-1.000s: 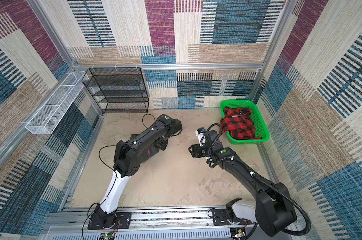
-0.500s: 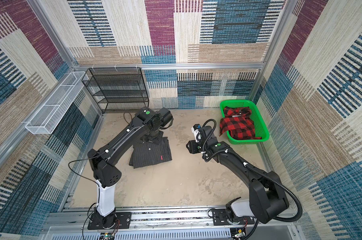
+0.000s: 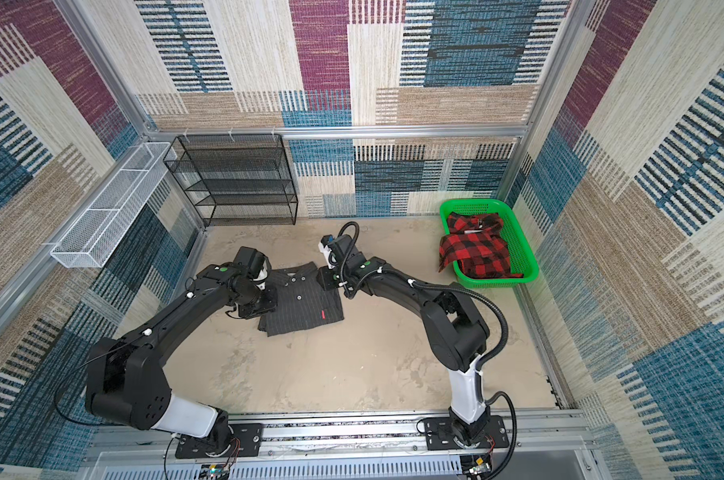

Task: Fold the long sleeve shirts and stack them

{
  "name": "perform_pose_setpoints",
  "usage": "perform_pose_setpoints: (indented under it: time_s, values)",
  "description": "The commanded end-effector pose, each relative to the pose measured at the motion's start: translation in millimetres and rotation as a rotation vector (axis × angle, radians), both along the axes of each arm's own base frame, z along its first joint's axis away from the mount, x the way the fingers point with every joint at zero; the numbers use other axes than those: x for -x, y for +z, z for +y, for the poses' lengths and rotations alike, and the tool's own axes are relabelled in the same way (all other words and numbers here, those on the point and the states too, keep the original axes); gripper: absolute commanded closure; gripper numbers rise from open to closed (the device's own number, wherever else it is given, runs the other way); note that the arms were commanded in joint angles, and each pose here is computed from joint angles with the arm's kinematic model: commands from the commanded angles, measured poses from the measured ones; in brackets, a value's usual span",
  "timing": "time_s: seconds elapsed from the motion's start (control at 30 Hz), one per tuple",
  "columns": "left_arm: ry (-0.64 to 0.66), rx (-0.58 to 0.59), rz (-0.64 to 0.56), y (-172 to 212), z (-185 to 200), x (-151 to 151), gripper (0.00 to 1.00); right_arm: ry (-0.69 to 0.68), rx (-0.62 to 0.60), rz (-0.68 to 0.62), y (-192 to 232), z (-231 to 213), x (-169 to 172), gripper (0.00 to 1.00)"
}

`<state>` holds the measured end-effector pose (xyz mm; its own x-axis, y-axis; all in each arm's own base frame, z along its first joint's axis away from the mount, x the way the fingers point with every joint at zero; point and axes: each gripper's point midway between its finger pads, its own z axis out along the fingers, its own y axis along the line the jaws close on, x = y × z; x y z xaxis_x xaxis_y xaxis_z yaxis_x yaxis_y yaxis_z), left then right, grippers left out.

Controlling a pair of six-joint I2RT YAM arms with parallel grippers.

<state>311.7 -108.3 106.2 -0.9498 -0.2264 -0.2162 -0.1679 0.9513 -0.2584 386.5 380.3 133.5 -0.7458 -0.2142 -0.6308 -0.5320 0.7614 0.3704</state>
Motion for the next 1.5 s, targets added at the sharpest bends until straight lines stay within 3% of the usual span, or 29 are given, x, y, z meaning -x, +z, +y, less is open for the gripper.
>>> perform_pose_setpoints:
  time_s: [0.0, 0.27, 0.47, 0.63, 0.83, 1.1, 1.3, 1.47]
  values:
    - [0.016, 0.113, -0.069, -10, -16, -23, 1.0, -0.015, 0.009, 0.051, -22, 7, 7, 0.67]
    - [0.101, 0.141, 0.037, -83, -12, -12, 1.0, -0.088, 0.097, 0.209, -114, -28, 42, 0.72]
    - [0.126, 0.211, 0.078, -105, -20, 0, 1.0, -0.111, 0.154, 0.296, -147, -61, 80, 0.73]
    - [0.119, 0.244, 0.082, -97, -24, 7, 1.0, -0.125, 0.181, 0.279, -134, -72, 84, 0.73]
    - [0.08, 0.245, 0.061, -61, -24, 16, 1.0, -0.171, 0.273, 0.141, -83, -85, 58, 0.69]
    - [0.081, 0.223, -0.037, -16, -17, 7, 0.94, -0.14, 0.106, 0.077, -24, -43, 31, 0.65]
    - [0.125, 0.199, -0.119, -13, -12, -15, 0.96, -0.168, 0.04, 0.063, -32, -20, 8, 0.66]
    - [0.137, 0.241, -0.104, -33, -20, -22, 1.0, -0.185, 0.052, 0.085, -63, -12, -4, 0.71]
